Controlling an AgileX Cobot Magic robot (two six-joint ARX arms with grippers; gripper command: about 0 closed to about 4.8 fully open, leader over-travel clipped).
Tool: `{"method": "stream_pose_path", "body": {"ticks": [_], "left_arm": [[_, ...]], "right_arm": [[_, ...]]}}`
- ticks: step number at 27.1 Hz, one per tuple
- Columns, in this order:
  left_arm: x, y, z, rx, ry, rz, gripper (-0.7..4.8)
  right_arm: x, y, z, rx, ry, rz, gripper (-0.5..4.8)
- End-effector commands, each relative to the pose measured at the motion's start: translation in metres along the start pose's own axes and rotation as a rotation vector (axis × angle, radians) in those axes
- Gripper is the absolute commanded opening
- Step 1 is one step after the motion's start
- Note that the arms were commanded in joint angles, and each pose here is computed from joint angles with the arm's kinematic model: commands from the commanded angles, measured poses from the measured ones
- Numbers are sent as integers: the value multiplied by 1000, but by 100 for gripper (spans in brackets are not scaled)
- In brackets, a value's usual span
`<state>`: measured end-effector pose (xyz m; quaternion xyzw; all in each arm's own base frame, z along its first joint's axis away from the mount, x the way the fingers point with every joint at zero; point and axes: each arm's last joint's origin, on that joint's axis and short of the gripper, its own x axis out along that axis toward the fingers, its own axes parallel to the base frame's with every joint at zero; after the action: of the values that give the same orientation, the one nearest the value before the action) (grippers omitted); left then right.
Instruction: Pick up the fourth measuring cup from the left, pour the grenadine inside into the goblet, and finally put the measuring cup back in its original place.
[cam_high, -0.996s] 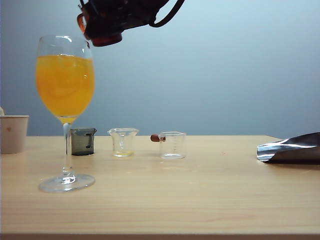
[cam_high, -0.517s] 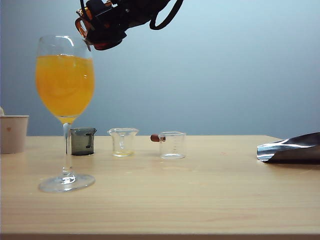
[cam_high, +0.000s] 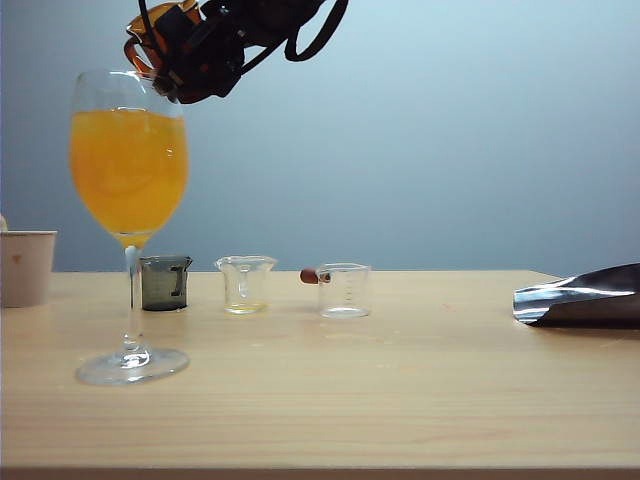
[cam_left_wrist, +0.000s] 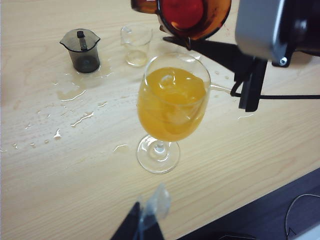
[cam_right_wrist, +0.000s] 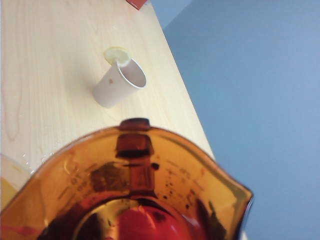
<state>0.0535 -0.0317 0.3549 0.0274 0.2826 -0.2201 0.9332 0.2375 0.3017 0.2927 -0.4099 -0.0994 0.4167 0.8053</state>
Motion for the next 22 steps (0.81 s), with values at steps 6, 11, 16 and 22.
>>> {"method": "stream_pose_path", "body": {"ticks": [6,11,16,22], "left_arm": [[-1,0,1,-4,-8,3,-5],[-1,0,1,-4,-8,3,-4],[-1,0,1,-4,-8,3,-5],[-1,0,1,-4,-8,3,-5]], "right_arm": [[-2,-8,9,-95,-45,-82,156],[-2,-9,10,-153,-52,-95,156],[-2,-10,10,-200,-52,-98,156],[-2,-10,10,-232,-54,-105,156]]}}
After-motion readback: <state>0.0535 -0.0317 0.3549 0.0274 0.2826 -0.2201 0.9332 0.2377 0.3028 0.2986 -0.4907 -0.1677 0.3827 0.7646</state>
